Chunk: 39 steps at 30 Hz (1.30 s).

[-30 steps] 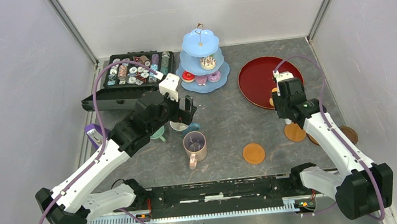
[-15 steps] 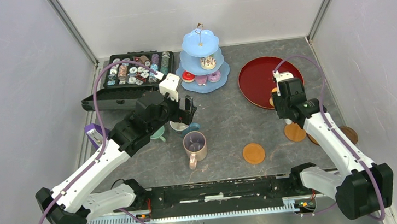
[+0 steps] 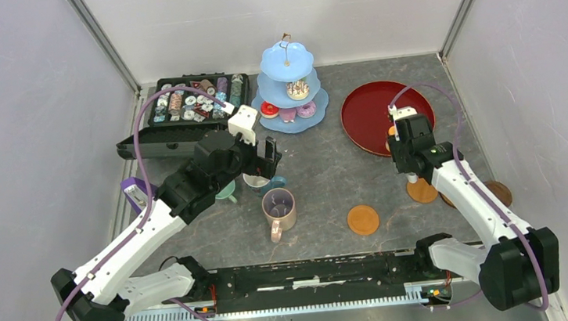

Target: Serve the afternoon tea

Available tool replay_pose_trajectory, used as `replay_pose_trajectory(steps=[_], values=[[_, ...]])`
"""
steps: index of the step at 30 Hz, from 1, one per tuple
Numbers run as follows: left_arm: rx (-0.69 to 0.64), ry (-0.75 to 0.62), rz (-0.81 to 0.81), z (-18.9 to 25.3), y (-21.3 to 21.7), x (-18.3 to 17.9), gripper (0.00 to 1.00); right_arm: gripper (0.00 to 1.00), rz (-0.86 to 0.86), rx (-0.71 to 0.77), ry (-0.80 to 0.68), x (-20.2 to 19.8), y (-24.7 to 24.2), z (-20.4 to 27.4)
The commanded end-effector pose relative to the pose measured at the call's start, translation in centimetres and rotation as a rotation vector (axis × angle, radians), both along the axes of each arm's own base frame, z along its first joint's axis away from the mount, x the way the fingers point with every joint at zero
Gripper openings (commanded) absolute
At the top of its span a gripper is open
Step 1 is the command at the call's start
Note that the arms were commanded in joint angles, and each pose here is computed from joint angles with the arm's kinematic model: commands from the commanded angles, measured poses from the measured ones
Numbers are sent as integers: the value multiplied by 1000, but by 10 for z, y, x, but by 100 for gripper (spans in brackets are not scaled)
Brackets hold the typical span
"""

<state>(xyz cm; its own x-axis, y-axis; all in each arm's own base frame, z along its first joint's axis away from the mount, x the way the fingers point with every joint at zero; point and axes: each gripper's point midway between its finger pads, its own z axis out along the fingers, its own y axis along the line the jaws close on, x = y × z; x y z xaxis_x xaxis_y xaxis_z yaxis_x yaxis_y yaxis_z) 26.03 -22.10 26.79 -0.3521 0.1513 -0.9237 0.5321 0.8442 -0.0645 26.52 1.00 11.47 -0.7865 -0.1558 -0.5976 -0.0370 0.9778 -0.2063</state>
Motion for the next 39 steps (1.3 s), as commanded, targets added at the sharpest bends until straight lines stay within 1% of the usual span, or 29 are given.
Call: replay_pose_trajectory(steps=[1,3,12,16,23,26,30,39], values=[[-51,-17,-7,11,-6,2,100,47,-15,-26,-28,6,-6,4],[-52,-16,-7,11,-7,2,100,48,-15,-33,-23,5,-7,4],[-53,-17,-6,11,-6,2,100,47,-13,-37,-19,5,-7,2],[-54,-17,-7,11,-6,2,100,49,-11,-32,-13,4,-6,1],[-54,-17,-7,11,-6,2,100,48,-13,-36,-8,1,-8,-4],[-51,-16,-6,11,-6,2,100,45,-16,-36,-12,2,-8,-4],[-52,-19,-1,12,-5,2,100,36,-20,-30,-44,6,-7,7],[-55,-35,39,16,2,5,100,24,41,24,-209,28,6,54]])
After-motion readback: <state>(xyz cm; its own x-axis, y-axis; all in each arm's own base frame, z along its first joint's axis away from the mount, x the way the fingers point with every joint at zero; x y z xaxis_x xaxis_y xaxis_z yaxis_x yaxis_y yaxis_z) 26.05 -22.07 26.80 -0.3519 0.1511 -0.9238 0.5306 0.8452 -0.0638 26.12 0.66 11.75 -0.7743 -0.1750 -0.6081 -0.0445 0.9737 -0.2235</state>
